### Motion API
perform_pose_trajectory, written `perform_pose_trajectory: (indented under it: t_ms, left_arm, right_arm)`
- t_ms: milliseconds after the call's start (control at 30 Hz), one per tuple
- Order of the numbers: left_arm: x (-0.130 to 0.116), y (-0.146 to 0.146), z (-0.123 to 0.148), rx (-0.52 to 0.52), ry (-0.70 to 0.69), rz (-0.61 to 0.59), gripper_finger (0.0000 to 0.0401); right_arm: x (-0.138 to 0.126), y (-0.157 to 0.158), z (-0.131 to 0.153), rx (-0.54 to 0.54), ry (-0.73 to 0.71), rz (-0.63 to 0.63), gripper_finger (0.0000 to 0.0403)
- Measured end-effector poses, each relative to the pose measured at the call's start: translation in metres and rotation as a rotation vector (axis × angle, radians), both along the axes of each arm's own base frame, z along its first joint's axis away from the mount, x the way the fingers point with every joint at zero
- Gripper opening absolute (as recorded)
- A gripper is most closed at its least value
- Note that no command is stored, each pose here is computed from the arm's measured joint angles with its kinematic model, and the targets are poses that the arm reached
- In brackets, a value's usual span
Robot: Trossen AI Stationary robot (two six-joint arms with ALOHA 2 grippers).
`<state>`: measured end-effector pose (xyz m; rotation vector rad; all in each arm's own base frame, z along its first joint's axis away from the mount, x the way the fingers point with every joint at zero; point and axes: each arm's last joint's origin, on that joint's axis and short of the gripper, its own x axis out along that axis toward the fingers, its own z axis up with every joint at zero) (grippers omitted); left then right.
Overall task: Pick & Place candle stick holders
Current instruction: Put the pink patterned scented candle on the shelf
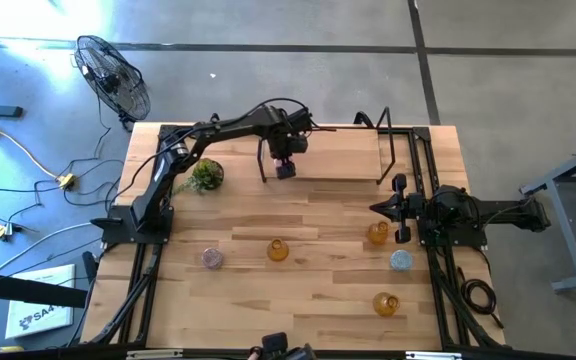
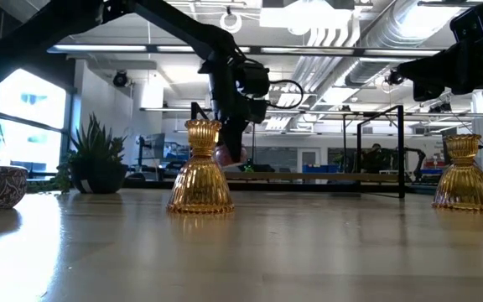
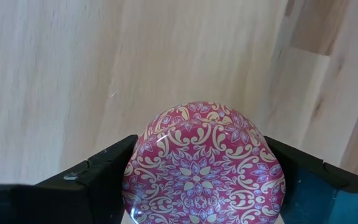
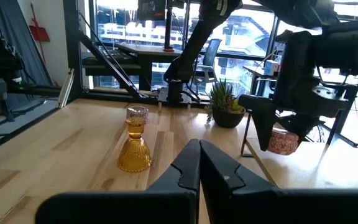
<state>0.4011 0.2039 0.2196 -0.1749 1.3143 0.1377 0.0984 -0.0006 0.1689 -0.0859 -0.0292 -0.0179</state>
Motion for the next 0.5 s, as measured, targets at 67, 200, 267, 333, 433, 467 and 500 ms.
perform_pose_trajectory:
  t_ms: [67,200,267,333,433,467,500]
  left_arm:
    - [-0.0001,-0.0001,0.0000,-0.001,0.001,0.000,0.0315]
    - [0.0000,0.0001,0.0000,-0.001,0.000,0.005,0.0319]
    - [0.0000,0.0001,0.0000,-0.003,-0.001,0.011,0.0319]
    - [0.0002,0.0002,0.0001,-0.004,-0.003,0.022,0.0320]
    - [0.0003,0.0003,0.0001,-0.003,-0.004,0.022,0.0320]
    - [0.0004,0.0004,0.0001,-0.003,-0.005,0.022,0.0320]
    - [0.0004,0.0004,0.0001,-0.003,-0.005,0.022,0.0320]
  right_arm:
    - [0.0000,0.0000,0.0001,0.000,0.000,0.001,0.0000]
    - [0.0000,0.0000,0.0001,0.000,0.000,0.001,0.0000]
    - [0.0000,0.0000,0.0001,0.000,0.000,0.000,0.0000]
    - [0.0000,0.0000,0.0000,0.000,0.000,0.001,0.0000]
    - [0.0000,0.0000,0.0001,0.000,0.000,0.001,0.0000]
    - [0.0000,0.0000,0.0001,0.000,0.000,0.000,0.0000]
    - [0.0000,0.0000,0.0000,0.000,0.000,0.000,0.0000]
